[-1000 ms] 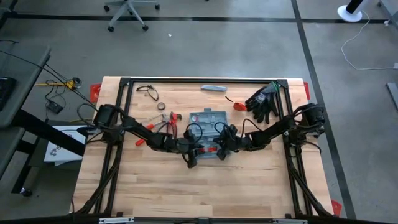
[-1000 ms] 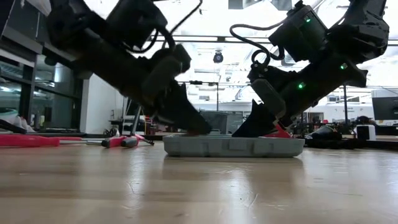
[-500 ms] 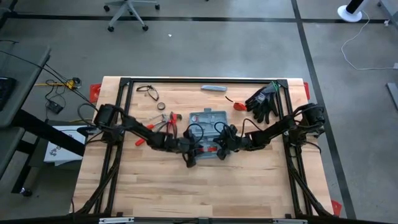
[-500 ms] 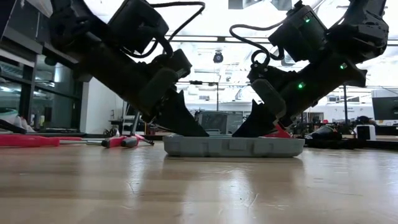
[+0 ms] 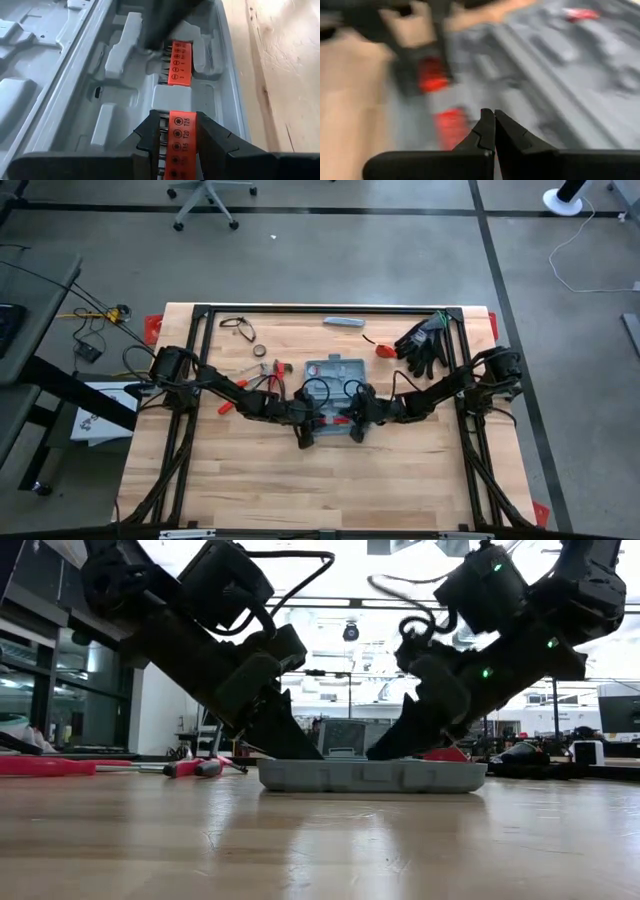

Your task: Prefit tool cases

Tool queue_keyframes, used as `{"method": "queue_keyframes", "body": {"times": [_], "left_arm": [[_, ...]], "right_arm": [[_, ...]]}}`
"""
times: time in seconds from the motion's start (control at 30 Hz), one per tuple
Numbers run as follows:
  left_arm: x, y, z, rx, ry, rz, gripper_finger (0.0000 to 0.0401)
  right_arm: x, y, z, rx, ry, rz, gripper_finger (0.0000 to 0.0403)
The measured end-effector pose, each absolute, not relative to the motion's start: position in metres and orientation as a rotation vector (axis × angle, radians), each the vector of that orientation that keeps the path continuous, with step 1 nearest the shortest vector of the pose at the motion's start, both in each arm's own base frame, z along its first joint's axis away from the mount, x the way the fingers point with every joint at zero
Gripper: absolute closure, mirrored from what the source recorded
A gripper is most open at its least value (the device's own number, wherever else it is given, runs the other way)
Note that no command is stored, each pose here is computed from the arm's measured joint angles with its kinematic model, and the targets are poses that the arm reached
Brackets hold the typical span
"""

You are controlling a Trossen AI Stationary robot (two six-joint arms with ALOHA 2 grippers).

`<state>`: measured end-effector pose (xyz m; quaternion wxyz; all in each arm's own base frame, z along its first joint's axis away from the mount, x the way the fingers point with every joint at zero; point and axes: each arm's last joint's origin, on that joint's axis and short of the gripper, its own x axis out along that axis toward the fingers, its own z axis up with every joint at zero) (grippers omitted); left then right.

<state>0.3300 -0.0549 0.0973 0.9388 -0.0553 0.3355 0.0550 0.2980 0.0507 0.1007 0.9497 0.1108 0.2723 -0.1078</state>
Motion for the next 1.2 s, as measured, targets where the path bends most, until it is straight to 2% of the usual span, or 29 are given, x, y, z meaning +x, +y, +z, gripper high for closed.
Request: {"method": "queue_keyframes", "body": {"times": [0.13,0.37,0.6,0.9,1.2], "left_arm": [[0.329,-0.054,0.096,-0.109,0.708,0.117,0.0320],[0.329,-0.050,0.095,-0.116,0.713,0.117,0.0320],[0.329,-0.050,0.095,-0.114,0.712,0.123,0.0320],[0.327,-0.050,0.093,-0.096,0.725,0.127,0.0320],[0.327,-0.050,0.093,-0.097,0.728,0.126,0.0320]], "right_arm": [[0.300,0.055,0.103,0.246,0.542,-0.132,0.0403],[0.312,0.059,0.114,0.208,0.519,-0.105,0.0403],[0.335,0.058,0.130,0.111,0.586,-0.101,0.0403],[0.363,0.058,0.107,0.098,0.671,-0.046,0.0403],[0.371,0.059,0.110,0.057,0.691,-0.049,0.0403]]}}
